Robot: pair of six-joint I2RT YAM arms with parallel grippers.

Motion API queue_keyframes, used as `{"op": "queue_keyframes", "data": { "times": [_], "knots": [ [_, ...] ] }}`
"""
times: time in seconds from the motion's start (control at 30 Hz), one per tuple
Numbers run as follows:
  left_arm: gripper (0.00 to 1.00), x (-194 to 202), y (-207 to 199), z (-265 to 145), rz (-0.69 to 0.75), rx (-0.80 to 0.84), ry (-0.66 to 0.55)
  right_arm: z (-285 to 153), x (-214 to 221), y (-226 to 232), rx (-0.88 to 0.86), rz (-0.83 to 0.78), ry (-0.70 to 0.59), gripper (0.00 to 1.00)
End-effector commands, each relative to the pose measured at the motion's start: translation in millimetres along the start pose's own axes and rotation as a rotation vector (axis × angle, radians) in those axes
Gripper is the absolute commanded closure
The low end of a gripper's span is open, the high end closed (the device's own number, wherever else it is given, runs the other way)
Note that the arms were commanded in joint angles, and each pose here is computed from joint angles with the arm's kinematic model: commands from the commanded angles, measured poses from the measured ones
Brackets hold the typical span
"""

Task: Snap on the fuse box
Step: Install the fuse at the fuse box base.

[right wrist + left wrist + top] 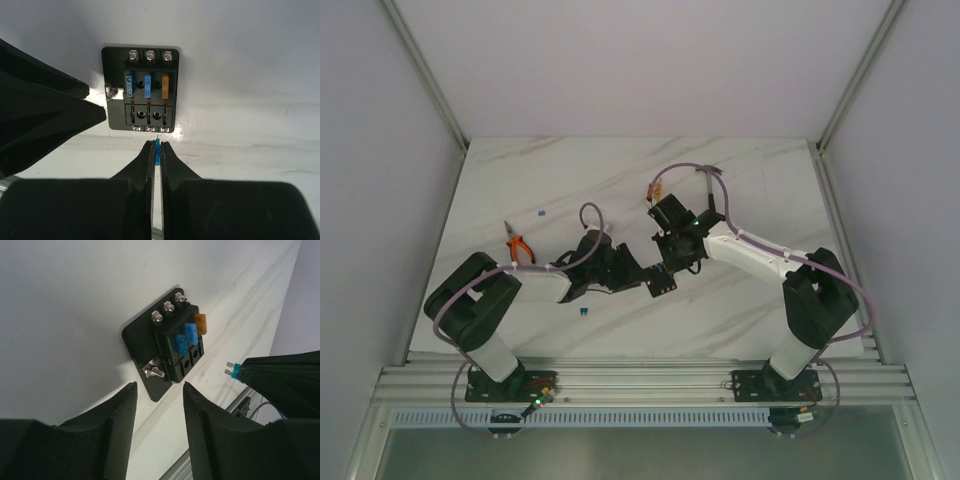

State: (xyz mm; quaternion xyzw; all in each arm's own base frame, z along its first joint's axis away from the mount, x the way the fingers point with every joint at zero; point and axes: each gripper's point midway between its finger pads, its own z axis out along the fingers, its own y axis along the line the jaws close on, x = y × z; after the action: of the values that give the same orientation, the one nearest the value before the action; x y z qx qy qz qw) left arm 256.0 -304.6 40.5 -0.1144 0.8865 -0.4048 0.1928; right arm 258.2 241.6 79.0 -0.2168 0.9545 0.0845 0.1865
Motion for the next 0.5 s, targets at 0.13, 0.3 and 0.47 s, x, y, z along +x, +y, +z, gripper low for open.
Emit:
{"op": "queue_keyframes", "data": {
  "times": [0.13, 0.3, 0.47],
  "knots": [
    [0.56, 6, 10, 14, 0.003, -0.035, 0.047, 4, -7, -3, 0.027, -0.026, 0.009, 1.0],
    [0.59, 6, 12, 18, -0.003, -0.039, 0.051, 6, -7, -4, 0.029, -0.032, 0.015, 1.0],
    [0.59, 5, 15, 18, -0.005, -0.052, 0.042, 8, -6, -6, 0.038, -0.034, 0.02, 1.0]
  ]
}}
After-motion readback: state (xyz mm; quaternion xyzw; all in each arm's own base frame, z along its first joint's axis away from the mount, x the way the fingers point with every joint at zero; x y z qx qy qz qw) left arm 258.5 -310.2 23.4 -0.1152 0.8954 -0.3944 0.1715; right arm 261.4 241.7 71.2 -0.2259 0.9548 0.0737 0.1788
